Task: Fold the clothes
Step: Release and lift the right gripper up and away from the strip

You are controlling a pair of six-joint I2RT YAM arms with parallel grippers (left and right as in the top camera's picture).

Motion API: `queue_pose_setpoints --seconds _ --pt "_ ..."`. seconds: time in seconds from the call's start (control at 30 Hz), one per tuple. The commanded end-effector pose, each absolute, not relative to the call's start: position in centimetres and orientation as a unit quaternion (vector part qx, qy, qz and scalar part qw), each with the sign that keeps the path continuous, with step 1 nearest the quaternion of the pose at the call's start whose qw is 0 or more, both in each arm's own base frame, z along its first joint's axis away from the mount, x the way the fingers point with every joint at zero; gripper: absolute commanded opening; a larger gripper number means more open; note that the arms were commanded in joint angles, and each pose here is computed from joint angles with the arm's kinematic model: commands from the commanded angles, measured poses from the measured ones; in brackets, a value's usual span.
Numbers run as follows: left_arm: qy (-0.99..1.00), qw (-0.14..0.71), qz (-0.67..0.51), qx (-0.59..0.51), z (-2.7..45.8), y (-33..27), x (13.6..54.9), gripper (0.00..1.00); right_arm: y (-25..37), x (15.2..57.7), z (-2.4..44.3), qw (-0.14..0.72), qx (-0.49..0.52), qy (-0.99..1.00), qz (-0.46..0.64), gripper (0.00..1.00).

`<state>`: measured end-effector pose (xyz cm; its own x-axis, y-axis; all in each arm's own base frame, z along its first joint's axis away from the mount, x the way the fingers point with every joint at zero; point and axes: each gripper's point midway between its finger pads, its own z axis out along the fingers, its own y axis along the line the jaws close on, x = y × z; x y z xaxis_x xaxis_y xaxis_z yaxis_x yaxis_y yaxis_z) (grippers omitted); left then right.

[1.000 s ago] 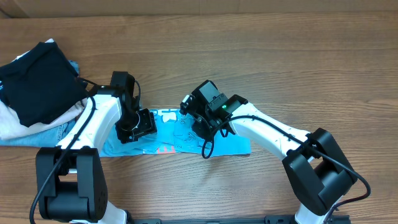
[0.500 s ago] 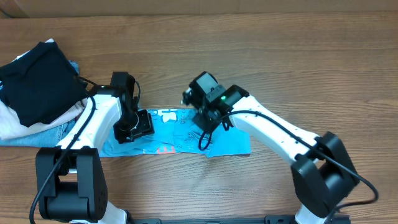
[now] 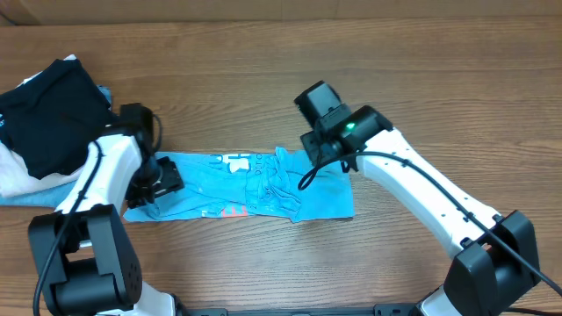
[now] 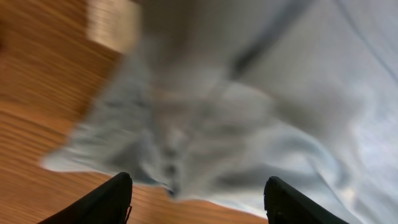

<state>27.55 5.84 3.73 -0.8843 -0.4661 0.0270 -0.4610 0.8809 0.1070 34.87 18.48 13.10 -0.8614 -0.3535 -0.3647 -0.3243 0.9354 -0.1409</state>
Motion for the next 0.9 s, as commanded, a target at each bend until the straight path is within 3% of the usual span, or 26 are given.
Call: queue_pose_setpoints --seconds 0.0,0.2,0.7,0.77,0.87 --pt "-0.963 -0.009 -0.078 0.257 4.8 8.0 28.6 0.73 18.4 35.3 14.2 0.205 -0.141 0.969 -0.01 0.63" --pt "-0.964 -0.057 -0.091 0.243 4.5 9.3 31.1 0.74 18.3 35.1 14.0 0.198 -0.14 0.97 -0.008 0.63" --pt "-0.97 0.015 -0.095 0.223 -0.9 9.2 30.3 0.73 18.3 34.9 13.9 0.192 -0.141 0.971 -0.006 0.63" --pt "-0.97 0.02 -0.093 0.223 -1.3 9.1 30.2 0.7 18.3 34.9 13.9 0.192 -0.141 0.971 -0.006 0.63" --pt "-0.972 0.022 -0.075 0.221 -1.5 8.5 30.3 0.49 18.3 34.9 13.9 0.192 -0.141 0.971 -0.006 0.62"
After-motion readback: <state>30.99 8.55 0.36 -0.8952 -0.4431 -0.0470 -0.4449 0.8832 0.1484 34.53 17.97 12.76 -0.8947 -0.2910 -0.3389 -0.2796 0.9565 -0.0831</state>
